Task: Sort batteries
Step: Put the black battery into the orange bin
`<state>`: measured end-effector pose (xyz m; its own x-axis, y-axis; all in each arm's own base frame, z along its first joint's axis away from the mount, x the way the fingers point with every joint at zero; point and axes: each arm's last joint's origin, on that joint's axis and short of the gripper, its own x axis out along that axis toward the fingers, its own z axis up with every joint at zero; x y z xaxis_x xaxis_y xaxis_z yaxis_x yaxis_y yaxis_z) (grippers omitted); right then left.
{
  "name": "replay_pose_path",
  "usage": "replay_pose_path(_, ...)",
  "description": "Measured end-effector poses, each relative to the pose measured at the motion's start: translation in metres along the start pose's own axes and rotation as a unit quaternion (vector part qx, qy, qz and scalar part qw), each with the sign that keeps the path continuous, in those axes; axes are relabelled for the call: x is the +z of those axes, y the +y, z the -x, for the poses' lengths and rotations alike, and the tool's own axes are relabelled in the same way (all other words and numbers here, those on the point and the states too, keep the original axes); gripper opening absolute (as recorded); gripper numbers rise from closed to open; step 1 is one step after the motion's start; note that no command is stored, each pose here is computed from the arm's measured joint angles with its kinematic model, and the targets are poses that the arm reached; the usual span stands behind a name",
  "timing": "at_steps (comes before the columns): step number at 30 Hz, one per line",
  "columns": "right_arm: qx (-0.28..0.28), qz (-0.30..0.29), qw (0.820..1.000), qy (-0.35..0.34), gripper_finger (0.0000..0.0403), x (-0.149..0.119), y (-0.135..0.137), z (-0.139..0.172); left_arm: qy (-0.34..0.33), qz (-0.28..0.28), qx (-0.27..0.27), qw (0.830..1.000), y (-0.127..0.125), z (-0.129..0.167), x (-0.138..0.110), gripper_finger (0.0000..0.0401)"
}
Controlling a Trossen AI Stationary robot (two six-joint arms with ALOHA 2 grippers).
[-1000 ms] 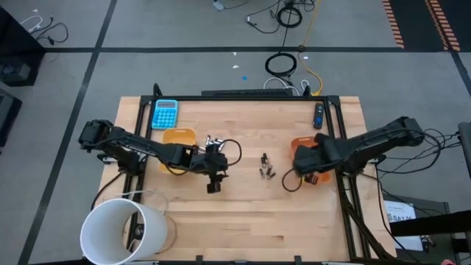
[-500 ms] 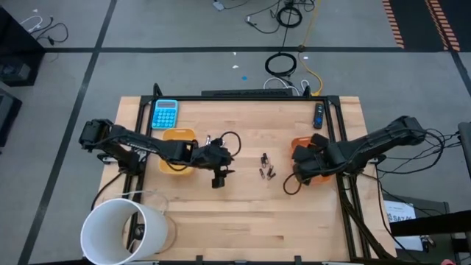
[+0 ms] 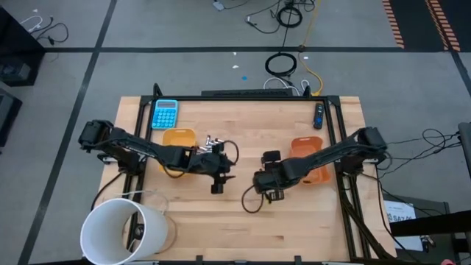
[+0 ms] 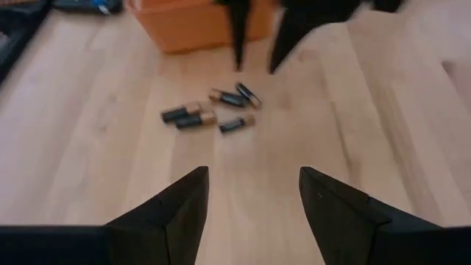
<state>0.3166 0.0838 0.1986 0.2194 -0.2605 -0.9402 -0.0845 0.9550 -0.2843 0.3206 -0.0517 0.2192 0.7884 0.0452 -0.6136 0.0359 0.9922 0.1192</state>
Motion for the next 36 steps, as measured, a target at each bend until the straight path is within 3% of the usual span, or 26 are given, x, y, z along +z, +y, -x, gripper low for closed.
replay_pose_path(8, 0.012, 0.047, 0.998, 0.042, 0.0132, 0.001, -0.002, -0.026, 0.002, 0.015, -0.031, 0.999, -0.021, 0.002, -0.006, 0.0223)
replay_pose_path(19, 0.023, 0.063, 0.994, 0.085, 0.0112, -0.027, -0.001, -0.053, 0.028, 0.023, -0.024, 0.999, -0.034, 0.006, -0.013, 0.0223)
replay_pose_path(24, 0.022, 0.058, 0.995, 0.082, 0.0118, -0.027, -0.004, -0.054, 0.028, 0.035, -0.024, 0.999, -0.035, 0.007, -0.013, 0.0223)
replay_pose_path(36, 0.081, 0.042, 0.994, 0.061, 0.0116, -0.02, -0.009, -0.057, 0.028, 0.035, -0.023, 0.999, -0.036, 0.007, -0.013, 0.0223)
